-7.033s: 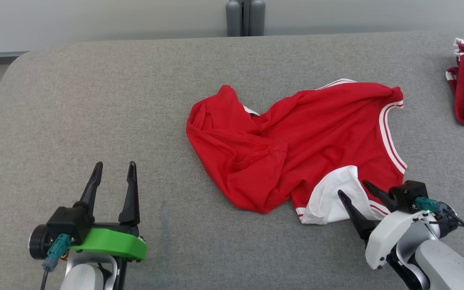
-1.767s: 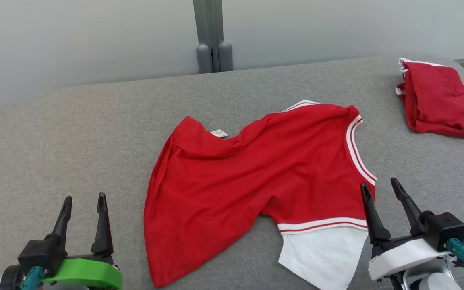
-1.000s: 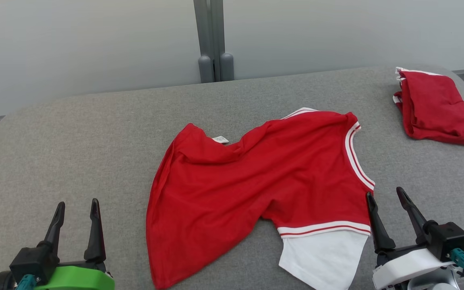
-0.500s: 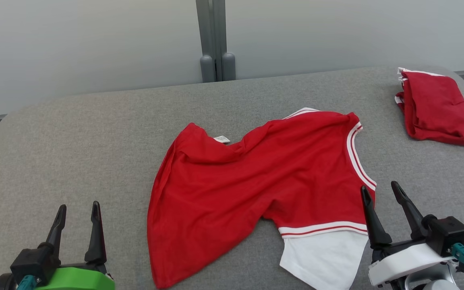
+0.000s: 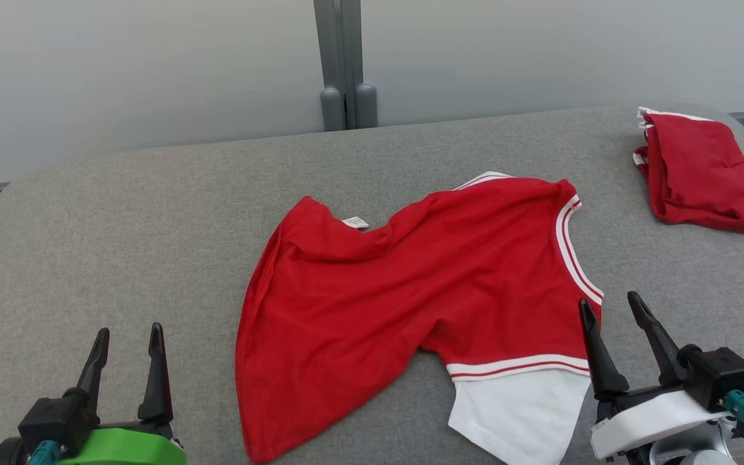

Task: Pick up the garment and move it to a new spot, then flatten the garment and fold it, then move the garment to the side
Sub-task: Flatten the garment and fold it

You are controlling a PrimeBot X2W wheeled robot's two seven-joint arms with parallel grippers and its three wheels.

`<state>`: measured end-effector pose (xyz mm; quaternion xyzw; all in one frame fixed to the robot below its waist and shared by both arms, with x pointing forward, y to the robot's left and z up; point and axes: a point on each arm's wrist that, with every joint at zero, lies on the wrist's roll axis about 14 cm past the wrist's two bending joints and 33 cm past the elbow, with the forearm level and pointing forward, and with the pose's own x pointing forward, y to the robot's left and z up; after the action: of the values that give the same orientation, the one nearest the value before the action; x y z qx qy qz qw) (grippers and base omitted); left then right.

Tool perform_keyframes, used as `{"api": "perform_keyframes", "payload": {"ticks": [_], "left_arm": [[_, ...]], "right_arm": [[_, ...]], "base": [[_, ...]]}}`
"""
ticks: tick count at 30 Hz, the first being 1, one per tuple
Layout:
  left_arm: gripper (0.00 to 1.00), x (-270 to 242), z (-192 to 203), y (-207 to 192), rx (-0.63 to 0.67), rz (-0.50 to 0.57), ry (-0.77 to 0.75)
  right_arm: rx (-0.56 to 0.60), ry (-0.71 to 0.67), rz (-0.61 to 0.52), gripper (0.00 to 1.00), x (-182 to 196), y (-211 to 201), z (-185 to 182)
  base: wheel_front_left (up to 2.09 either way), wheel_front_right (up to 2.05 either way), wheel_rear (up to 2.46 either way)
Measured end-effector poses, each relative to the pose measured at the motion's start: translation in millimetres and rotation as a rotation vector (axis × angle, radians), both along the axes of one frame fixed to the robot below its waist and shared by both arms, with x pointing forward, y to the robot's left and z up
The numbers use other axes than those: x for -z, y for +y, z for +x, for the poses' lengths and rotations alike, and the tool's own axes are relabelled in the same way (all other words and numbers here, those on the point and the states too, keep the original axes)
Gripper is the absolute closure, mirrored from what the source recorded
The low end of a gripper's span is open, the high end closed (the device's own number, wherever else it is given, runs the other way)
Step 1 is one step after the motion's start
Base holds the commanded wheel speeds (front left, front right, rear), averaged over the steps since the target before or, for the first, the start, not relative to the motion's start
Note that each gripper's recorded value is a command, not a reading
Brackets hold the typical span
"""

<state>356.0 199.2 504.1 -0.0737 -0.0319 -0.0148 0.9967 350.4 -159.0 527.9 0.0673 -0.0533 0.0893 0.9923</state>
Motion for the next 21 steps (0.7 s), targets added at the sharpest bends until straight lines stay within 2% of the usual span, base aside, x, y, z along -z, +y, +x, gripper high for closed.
{"api": "perform_keyframes", "payload": {"ticks": [10,21], "left_arm": [[0.0,10,-1,-10,0.031,-0.001,0.038],[0.0,82,-33,-61,0.188,-0.033,0.285]], "right_arm": [[0.003,0.033,-0.003,0.0,9,-1,0],[0.026,0.223,-0.011,0.0,67,-3,-11]], "base": [[0.0,0.0,0.0],[0.0,0.0,0.0]]}}
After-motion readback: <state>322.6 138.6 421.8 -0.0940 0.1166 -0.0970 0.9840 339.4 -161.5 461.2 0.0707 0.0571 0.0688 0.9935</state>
